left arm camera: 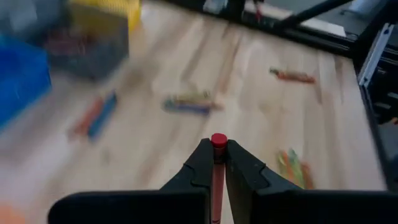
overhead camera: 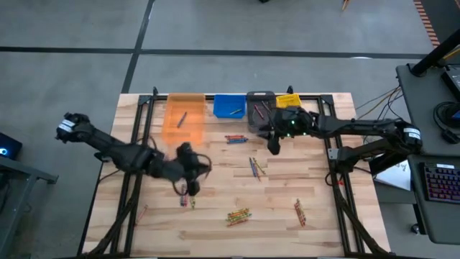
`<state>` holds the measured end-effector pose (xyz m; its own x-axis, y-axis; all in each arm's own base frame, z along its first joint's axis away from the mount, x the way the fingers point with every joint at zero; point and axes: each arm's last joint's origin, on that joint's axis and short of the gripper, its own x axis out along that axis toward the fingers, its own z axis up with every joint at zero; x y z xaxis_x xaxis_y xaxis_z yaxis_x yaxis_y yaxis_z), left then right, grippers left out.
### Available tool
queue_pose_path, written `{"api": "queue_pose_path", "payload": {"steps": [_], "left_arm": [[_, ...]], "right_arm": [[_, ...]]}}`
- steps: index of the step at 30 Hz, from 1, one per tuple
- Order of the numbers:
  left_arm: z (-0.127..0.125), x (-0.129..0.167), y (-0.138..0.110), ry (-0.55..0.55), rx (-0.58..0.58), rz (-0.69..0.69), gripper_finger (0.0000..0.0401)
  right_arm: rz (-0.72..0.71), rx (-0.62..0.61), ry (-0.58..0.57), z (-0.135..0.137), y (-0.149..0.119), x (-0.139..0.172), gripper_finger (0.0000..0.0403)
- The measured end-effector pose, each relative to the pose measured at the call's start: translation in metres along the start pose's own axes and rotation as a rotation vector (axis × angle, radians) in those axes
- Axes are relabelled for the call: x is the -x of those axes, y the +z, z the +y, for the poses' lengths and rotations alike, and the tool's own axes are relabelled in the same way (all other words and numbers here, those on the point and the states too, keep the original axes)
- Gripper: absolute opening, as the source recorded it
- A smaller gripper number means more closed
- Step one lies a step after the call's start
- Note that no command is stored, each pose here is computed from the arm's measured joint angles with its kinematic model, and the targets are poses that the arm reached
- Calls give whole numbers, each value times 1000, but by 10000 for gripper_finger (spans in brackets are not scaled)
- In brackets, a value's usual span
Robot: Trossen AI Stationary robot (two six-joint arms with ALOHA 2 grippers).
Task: Sort crayons
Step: Put the red crayon into the black bin
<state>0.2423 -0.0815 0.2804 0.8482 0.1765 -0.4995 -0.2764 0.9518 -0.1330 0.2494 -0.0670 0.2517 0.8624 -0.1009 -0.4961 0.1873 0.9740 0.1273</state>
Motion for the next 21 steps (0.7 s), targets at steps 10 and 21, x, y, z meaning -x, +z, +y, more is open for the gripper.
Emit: {"api": "queue_pose_path", "payload": {"steps": [10, 21], "left_arm": [[34, -47, 37, 20, -278, -213, 0], [77, -100, 54, -64, -283, -377, 0]], "right_arm": [[-224, 93, 187, 23, 5, -5, 123], [-256, 192, 190, 26, 9, -28, 123]]}}
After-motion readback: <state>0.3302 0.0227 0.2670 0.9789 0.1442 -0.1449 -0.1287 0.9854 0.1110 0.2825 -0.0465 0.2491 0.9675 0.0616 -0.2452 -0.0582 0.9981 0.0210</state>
